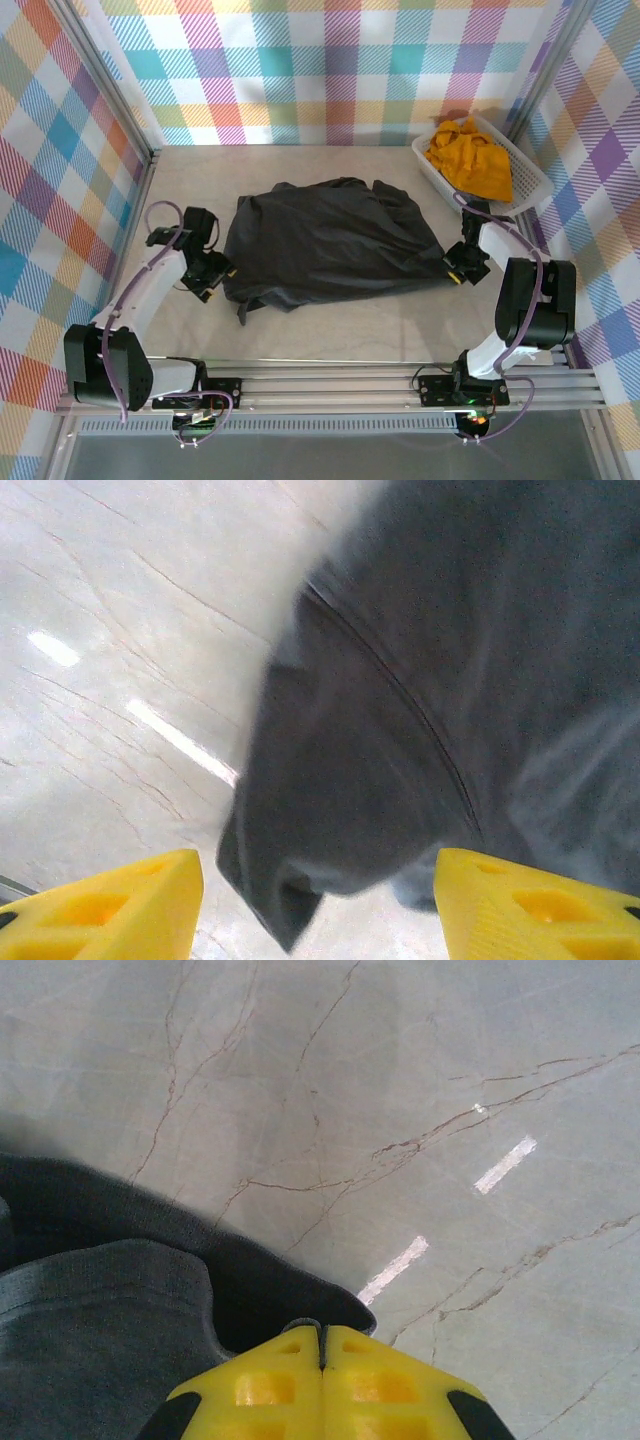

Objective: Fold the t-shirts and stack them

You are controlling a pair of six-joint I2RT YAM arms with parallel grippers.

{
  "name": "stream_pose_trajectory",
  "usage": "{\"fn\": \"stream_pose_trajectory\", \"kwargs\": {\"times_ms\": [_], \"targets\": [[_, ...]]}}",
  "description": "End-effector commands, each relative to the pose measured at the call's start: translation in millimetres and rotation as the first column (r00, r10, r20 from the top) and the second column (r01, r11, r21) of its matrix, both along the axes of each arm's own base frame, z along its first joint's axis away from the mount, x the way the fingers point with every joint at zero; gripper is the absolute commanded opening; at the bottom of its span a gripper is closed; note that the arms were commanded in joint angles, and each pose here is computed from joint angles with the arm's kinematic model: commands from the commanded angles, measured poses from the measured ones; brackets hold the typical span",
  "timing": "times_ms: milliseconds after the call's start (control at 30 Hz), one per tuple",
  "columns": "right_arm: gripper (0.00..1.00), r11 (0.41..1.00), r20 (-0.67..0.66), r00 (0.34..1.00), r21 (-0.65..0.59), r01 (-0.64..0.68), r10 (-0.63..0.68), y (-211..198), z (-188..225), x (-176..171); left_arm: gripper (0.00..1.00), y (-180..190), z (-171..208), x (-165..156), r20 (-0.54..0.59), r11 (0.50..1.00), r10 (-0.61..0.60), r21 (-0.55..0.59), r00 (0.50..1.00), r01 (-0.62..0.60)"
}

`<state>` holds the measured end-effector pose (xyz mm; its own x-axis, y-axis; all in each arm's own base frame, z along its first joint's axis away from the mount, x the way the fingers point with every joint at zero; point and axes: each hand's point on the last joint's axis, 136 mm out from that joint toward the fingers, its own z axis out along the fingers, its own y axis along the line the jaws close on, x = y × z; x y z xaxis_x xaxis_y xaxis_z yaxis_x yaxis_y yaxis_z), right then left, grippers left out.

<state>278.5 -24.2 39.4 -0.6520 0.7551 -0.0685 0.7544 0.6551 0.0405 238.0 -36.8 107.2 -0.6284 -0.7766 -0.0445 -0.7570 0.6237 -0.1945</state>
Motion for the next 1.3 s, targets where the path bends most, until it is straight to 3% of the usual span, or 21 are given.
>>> {"fn": "stream_pose_trajectory", "kwargs": {"times_ms": [0,167,267,400,500,667,900,1133,1267], "targets": [[0.0,1.0,-0.011,1.0,0.01,-0.023,0.023,1,-2,-1,0.62,0,-6,2,0.024,0.999,-0.001,-0.039,1.0,0.002],[0.0,0.999,-0.004,0.999,0.02,-0.036,0.036,3,-2,1,0.62,-14,-28,1,0.0,0.99,0.04,-0.132,0.999,-0.04],[0.0,0.999,-0.014,0.999,0.026,-0.036,0.037,4,-4,0,0.63,-18,-32,18,0.069,0.984,0.06,-0.17,0.996,-0.047],[0.0,0.999,-0.018,0.999,0.023,-0.045,0.046,3,-6,0,0.59,9,-44,29,0.06,0.996,0.056,-0.074,0.997,-0.051],[0.0,0.998,-0.024,0.998,0.012,-0.054,0.054,1,-6,2,0.52,20,-59,35,0.03,0.996,0.063,-0.073,0.998,-0.061],[0.0,0.999,-0.027,0.999,0.007,-0.042,0.042,-4,-5,2,0.51,31,-74,39,0.032,0.993,0.107,-0.058,0.994,-0.105],[0.0,0.998,-0.026,0.998,0.04,-0.05,0.051,2,-6,2,0.63,52,-50,98,0.223,0.974,0.217,-0.107,0.95,-0.197],[0.0,0.996,-0.024,0.998,0.073,-0.049,0.05,8,-7,4,0.6,41,-75,150,0.182,0.975,0.159,-0.182,0.97,-0.125],[0.0,0.995,-0.021,0.998,0.084,-0.05,0.052,9,-7,7,0.58,21,-84,172,0.219,0.974,0.093,-0.222,0.971,-0.044]]}}
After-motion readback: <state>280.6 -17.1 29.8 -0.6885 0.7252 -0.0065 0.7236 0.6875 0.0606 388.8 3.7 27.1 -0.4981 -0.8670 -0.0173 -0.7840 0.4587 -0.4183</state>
